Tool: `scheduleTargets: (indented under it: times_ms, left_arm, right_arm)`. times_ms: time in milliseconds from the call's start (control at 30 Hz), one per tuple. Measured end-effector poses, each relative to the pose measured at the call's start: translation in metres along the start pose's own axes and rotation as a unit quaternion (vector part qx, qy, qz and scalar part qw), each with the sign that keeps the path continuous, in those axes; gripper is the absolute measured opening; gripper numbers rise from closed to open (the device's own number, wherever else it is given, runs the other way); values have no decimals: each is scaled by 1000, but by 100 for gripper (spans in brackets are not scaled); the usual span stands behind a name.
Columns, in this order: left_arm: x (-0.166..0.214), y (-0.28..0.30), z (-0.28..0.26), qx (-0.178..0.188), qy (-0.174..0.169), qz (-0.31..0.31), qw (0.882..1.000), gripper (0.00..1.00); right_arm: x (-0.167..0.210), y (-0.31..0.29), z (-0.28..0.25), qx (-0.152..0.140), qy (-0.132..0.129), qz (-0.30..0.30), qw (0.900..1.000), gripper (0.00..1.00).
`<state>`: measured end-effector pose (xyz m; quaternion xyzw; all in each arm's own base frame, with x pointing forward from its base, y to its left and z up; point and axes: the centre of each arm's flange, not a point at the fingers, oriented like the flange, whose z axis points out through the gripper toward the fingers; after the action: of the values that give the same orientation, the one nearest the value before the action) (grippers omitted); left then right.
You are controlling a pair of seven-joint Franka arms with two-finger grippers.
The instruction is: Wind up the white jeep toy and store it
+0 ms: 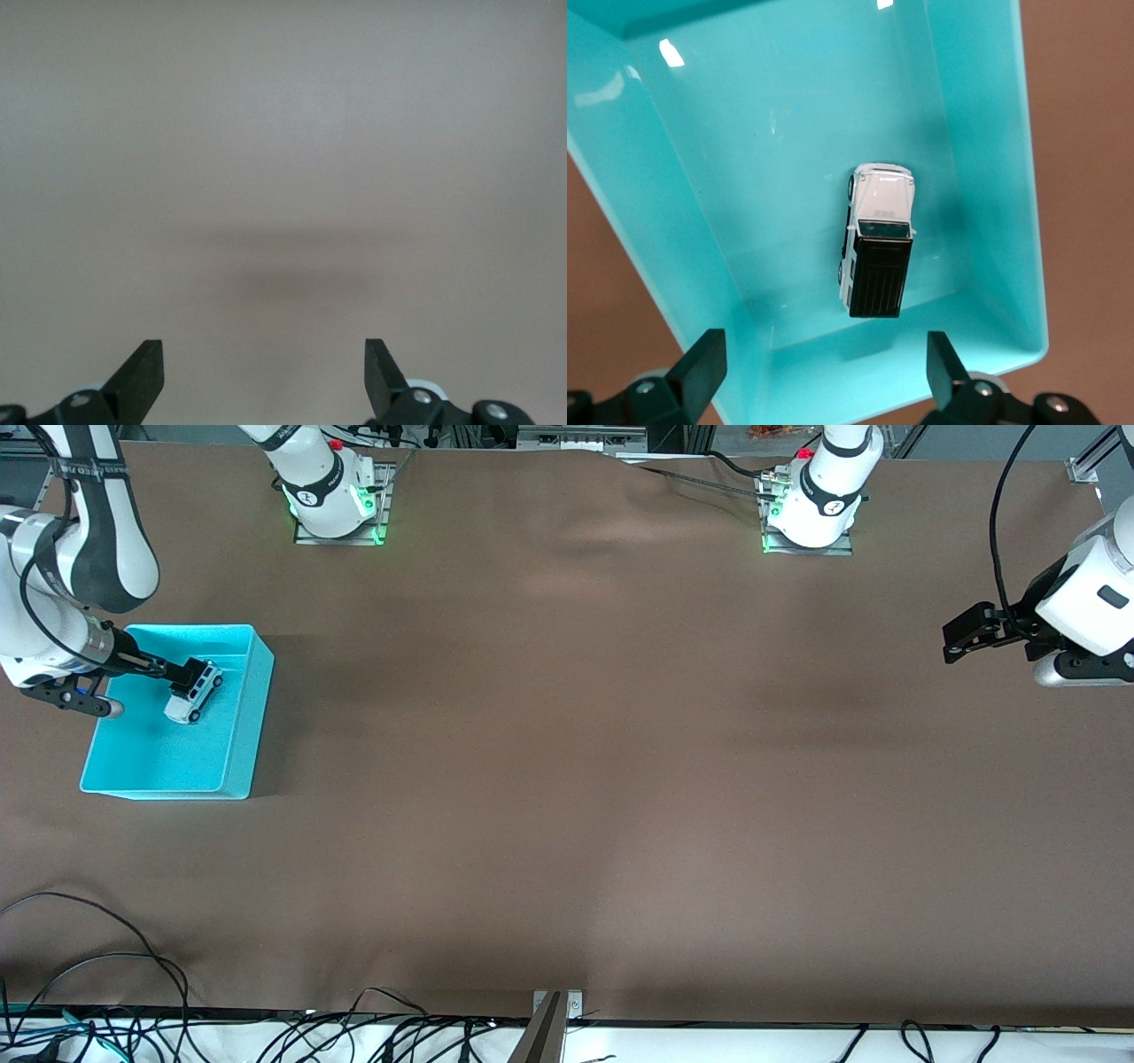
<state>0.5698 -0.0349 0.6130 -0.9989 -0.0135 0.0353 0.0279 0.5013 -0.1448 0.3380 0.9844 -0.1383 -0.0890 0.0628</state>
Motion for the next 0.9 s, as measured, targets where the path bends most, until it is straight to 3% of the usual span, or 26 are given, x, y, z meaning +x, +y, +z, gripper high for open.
scheduleTargets:
  times_ms: [400,600,900]
  left_arm:
    - [0,0,0,0,0,0,1000,100]
    - [0,0,0,0,0,0,1000,100]
    - [0,0,0,0,0,0,1000,100]
  right_arm:
    - [-12,-4,-45,14,38,-3,999,100]
    - [-21,-13,-69,42,51,2,998,100]
    - [-43,-28,-131,109,71,5,992,100]
